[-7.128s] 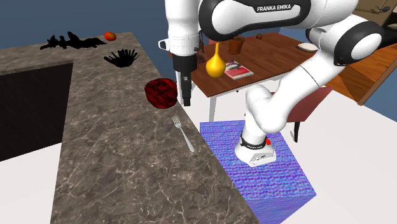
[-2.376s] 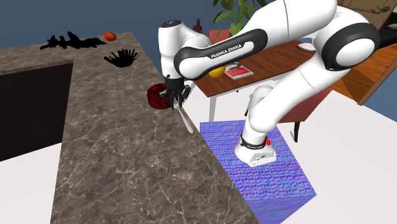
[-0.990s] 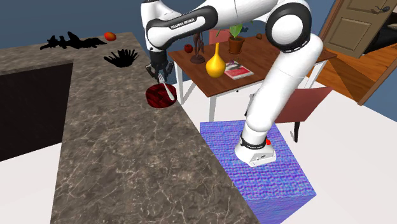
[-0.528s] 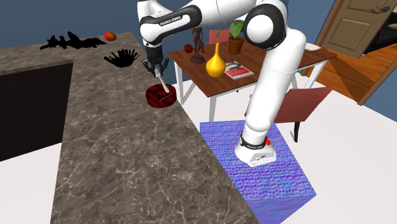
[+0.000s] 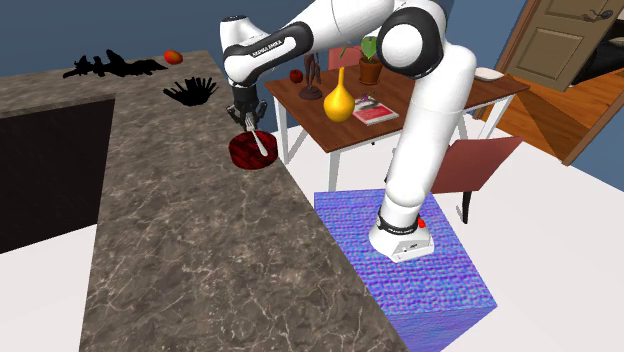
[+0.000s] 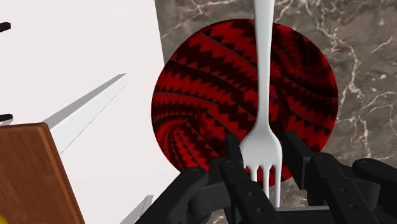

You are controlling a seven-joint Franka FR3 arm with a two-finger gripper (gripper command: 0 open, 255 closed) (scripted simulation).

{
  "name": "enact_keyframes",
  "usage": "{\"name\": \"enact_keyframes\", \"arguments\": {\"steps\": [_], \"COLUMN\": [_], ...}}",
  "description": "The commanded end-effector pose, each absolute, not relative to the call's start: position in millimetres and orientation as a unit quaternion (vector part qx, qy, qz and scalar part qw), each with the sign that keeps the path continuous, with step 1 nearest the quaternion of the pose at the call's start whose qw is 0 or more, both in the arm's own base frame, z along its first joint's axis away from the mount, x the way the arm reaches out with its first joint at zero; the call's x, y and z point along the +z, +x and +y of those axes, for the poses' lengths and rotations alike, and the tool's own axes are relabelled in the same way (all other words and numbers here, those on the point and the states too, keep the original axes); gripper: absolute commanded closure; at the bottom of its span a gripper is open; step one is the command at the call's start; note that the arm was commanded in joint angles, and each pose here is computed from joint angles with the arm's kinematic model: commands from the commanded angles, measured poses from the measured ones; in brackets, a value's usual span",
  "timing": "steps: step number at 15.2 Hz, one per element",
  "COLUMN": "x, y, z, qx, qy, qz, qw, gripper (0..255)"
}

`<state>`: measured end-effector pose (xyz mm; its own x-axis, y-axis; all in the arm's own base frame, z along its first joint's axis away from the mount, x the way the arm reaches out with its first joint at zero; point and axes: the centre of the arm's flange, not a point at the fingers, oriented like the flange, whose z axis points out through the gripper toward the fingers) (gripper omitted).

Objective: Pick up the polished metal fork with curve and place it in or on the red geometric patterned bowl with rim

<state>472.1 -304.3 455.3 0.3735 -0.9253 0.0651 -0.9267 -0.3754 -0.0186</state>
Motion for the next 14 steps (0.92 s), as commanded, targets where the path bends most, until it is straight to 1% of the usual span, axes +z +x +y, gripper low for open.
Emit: {"name": "enact_keyframes", "arguments": {"steps": [1,4,11,12,14], "x": [445.0,429.9,429.9,429.9,429.9], "y": [471.9,471.9,471.9,471.9,471.9], "z": [-303.6,-303.6,-303.6,-303.6,-303.6], "qx": [0.032,0.032,0.032,0.032,0.032], "qy": [0.829,0.829,0.829,0.829,0.829], "qz": [-0.559,-0.559,-0.559,-0.559,-0.559], "qw": [0.010,0.010,0.010,0.010,0.010], "gripper": [255,255,255,0,0]}}
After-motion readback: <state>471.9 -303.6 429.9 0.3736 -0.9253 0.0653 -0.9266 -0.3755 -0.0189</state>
